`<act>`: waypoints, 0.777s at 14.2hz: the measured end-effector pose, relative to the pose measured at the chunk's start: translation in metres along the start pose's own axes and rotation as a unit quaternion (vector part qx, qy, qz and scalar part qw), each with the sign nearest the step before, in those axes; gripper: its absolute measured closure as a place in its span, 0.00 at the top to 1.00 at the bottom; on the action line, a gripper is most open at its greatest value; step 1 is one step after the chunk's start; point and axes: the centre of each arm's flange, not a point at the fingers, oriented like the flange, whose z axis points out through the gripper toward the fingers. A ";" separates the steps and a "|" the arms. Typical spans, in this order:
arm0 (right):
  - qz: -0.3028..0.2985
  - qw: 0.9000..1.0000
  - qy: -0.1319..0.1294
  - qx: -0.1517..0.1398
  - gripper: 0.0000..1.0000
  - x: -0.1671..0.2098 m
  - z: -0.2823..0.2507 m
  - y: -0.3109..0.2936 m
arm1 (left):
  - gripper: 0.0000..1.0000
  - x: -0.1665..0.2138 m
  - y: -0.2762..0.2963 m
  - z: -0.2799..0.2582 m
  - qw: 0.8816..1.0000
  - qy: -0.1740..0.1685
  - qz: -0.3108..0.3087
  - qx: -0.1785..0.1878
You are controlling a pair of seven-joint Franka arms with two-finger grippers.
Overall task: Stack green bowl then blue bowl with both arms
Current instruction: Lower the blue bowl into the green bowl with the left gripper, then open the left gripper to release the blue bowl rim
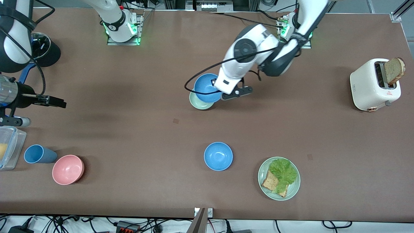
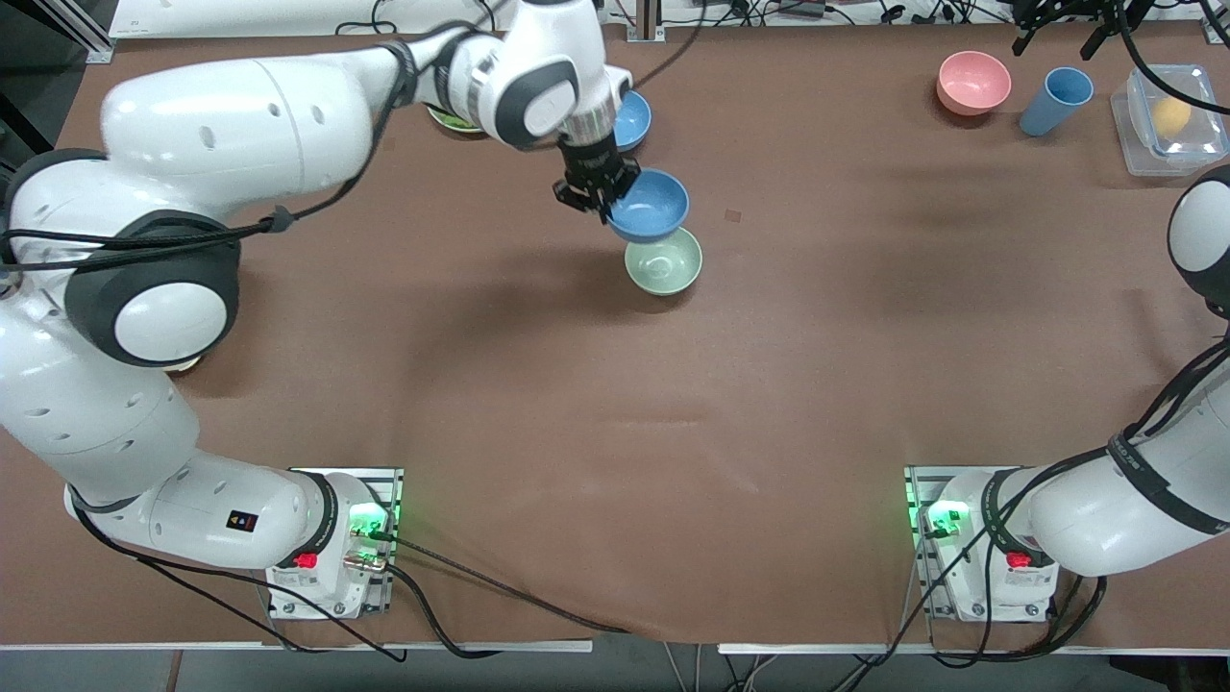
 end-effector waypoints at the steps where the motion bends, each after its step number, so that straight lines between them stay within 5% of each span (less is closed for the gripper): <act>1: -0.001 1.000 0.005 0.000 1.00 0.000 -0.004 -0.001 | 0.04 -0.006 0.005 0.015 1.000 0.011 -0.003 0.008; 5: -0.008 0.999 0.035 -0.002 1.00 0.000 -0.032 -0.007 | 0.04 -0.007 0.015 0.053 0.999 0.030 -0.008 0.017; 11: -0.018 0.999 0.029 0.001 1.00 0.005 -0.026 0.007 | 0.04 0.000 0.019 0.054 0.999 0.040 -0.011 -0.005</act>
